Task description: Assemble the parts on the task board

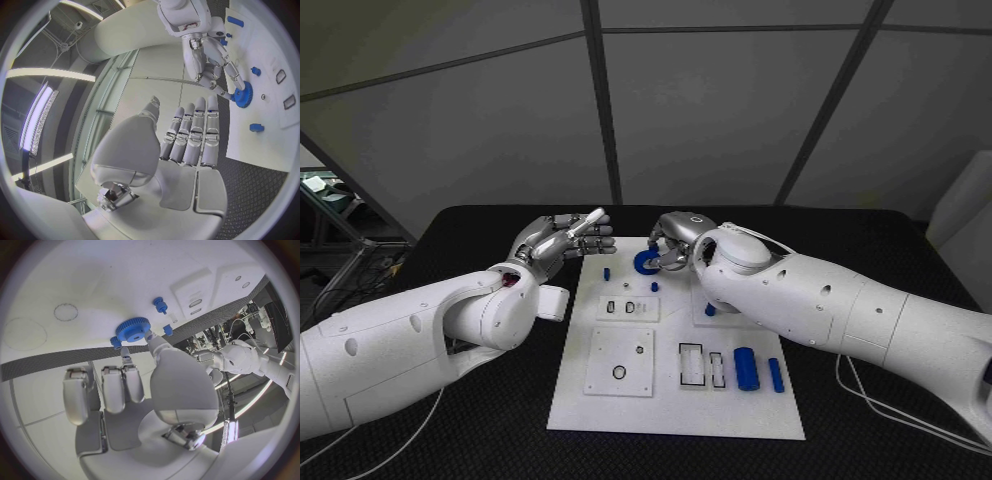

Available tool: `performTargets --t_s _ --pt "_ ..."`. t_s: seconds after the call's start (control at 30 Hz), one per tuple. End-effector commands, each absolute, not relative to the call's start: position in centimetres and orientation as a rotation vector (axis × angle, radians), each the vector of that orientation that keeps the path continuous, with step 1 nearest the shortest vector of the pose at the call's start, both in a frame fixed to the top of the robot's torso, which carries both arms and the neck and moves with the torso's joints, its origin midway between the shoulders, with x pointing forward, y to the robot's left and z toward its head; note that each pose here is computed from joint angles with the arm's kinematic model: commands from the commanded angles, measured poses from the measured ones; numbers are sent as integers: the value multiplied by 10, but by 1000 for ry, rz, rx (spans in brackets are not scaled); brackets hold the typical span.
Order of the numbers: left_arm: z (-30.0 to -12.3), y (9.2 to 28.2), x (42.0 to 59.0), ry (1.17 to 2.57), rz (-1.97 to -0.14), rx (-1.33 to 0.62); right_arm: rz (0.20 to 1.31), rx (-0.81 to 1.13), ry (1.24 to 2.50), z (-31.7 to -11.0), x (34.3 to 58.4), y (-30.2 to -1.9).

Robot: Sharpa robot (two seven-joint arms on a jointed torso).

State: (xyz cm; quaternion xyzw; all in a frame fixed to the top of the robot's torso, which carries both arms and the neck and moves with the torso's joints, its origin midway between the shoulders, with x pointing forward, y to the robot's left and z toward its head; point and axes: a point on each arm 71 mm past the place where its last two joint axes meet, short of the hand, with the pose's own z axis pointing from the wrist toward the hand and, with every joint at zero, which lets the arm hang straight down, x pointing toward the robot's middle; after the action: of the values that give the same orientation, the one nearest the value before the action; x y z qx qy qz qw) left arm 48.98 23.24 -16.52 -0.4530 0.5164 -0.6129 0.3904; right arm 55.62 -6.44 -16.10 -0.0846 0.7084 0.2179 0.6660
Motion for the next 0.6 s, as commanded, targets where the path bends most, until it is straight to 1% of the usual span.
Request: performTargets --t_s 0.03,0.37,0.47,0.6 --pt "-163 232 490 1306 -1567 -1139 484 -200 1643 -163 557 -65" --pt "-163 232 490 1307 -1565 -1140 490 -187 1655 -164 556 -69" --pt "-163 232 490 1307 -1566 -1140 515 -159 1596 -159 556 -72" --pt "-163 234 491 1305 -1561 -1141 591 -102 1476 -149 553 -83"
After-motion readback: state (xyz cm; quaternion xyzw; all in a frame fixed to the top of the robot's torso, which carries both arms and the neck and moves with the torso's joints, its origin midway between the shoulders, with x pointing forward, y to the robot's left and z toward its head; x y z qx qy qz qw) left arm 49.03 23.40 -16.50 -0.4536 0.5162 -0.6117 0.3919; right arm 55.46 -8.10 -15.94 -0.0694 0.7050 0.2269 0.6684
